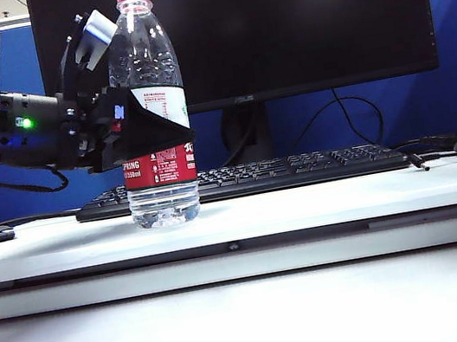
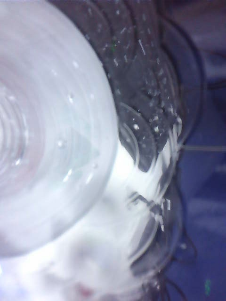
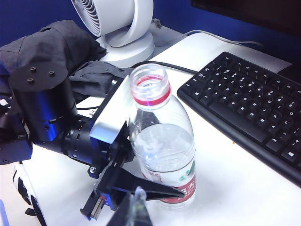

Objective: Unscrew the cap from the plastic bottle on the table.

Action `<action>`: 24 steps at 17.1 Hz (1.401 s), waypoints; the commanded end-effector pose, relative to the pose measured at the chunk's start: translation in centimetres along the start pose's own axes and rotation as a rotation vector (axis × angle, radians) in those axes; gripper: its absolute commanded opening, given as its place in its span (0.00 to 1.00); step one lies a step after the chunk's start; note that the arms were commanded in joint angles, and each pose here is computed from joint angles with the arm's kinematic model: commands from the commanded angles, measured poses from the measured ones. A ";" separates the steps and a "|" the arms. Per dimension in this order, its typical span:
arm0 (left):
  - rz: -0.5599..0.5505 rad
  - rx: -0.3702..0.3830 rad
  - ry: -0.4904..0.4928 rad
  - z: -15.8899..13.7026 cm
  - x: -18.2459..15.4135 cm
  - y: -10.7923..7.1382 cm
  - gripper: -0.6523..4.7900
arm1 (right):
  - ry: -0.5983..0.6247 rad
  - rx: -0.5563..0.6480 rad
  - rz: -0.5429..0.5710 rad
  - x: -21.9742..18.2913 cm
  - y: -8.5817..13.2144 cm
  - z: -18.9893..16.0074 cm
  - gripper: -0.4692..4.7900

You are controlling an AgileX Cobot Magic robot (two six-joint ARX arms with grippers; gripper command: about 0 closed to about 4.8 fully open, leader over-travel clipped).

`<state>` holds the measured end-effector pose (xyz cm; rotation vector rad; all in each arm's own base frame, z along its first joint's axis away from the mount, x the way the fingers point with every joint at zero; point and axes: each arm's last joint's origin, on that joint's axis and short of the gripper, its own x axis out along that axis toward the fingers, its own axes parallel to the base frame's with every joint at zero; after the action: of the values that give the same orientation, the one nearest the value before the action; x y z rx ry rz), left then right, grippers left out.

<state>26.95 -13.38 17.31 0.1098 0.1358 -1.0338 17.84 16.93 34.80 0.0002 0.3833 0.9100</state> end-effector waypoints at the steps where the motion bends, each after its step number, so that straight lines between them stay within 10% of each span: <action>1: 0.007 -0.039 0.062 -0.9 -0.1 -0.1 0.70 | -0.023 -0.001 0.002 -0.1 0.1 0.3 0.09; 24: -0.014 -0.049 0.055 -0.8 -0.1 -0.1 0.98 | -0.015 0.000 0.002 -0.1 0.1 0.2 0.09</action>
<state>26.76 -13.18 16.11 0.0960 0.2338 -1.0188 17.84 16.91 34.76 -0.0003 0.3870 0.9096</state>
